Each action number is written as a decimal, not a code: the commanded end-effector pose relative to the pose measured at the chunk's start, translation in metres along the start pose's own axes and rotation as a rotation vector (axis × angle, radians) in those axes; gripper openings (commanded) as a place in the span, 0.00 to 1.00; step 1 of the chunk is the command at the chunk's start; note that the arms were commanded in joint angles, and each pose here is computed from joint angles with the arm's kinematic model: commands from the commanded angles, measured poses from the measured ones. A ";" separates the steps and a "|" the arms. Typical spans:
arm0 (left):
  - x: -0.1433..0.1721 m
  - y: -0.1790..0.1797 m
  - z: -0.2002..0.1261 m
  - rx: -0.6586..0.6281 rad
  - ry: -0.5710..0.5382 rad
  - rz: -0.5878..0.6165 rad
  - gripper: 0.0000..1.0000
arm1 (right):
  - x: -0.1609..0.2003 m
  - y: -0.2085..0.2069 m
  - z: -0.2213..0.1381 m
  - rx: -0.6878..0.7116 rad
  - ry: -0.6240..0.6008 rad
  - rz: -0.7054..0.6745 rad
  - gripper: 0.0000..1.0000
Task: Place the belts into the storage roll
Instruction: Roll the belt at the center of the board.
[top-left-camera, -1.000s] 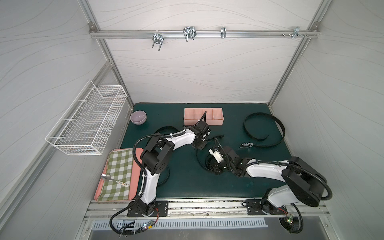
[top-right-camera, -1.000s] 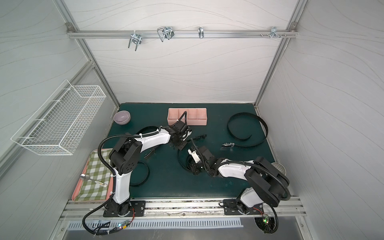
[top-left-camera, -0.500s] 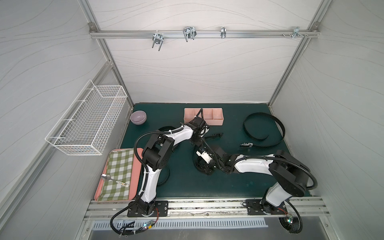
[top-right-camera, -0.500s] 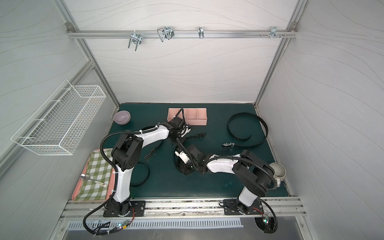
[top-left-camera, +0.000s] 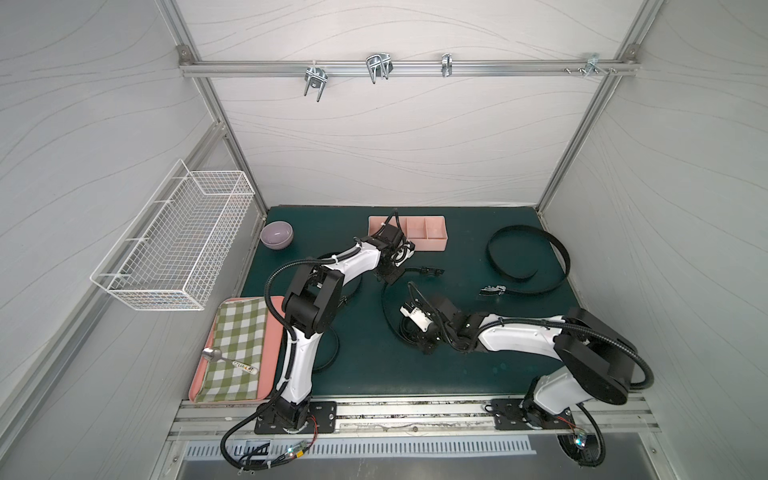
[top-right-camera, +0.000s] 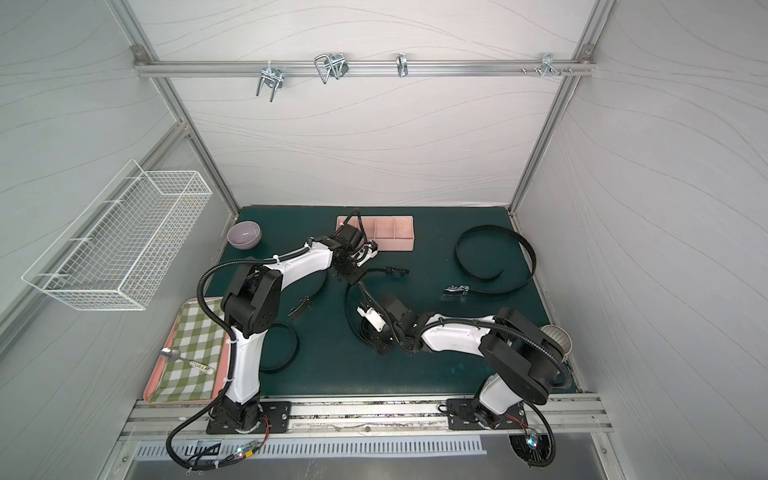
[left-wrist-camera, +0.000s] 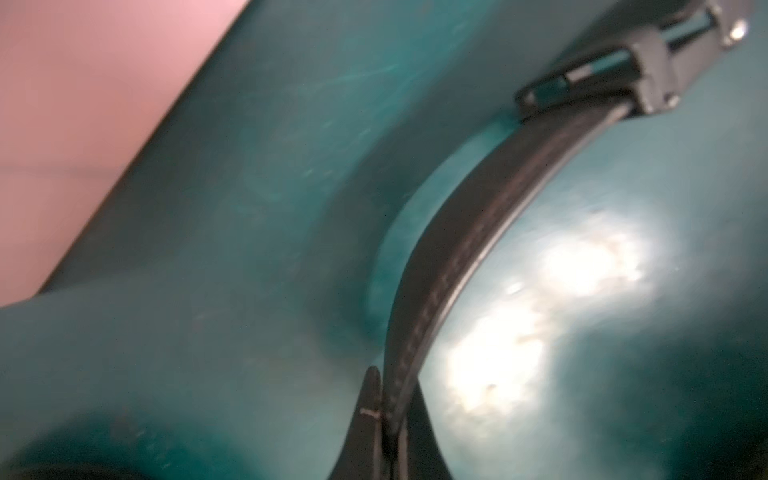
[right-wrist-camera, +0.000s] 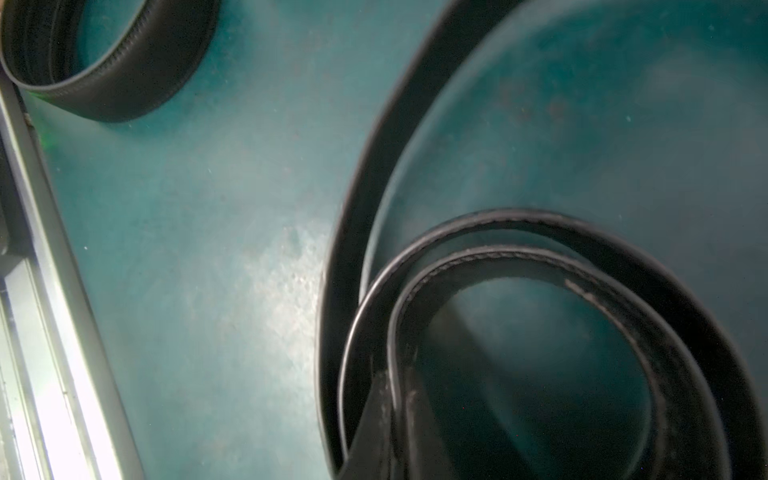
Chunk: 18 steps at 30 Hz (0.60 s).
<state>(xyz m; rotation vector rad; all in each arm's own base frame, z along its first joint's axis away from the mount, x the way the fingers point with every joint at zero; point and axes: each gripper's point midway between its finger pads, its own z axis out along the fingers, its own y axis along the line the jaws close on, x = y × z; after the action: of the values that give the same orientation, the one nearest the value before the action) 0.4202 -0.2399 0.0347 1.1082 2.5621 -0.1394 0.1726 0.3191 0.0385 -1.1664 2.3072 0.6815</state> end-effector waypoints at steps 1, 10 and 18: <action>-0.012 0.004 -0.008 0.020 -0.041 0.057 0.00 | 0.043 0.001 0.000 -0.004 0.132 0.033 0.03; -0.036 -0.010 0.002 0.093 -0.075 0.044 0.00 | 0.010 0.051 0.025 -0.093 0.097 -0.052 0.04; -0.042 -0.023 0.005 0.135 -0.090 0.067 0.00 | -0.007 0.077 0.040 -0.119 0.068 -0.093 0.04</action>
<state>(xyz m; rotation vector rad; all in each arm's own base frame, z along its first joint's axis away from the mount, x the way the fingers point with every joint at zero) 0.4193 -0.2656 0.0319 1.1657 2.5573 -0.2877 0.1305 0.3955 0.0432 -1.3304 2.2289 0.7853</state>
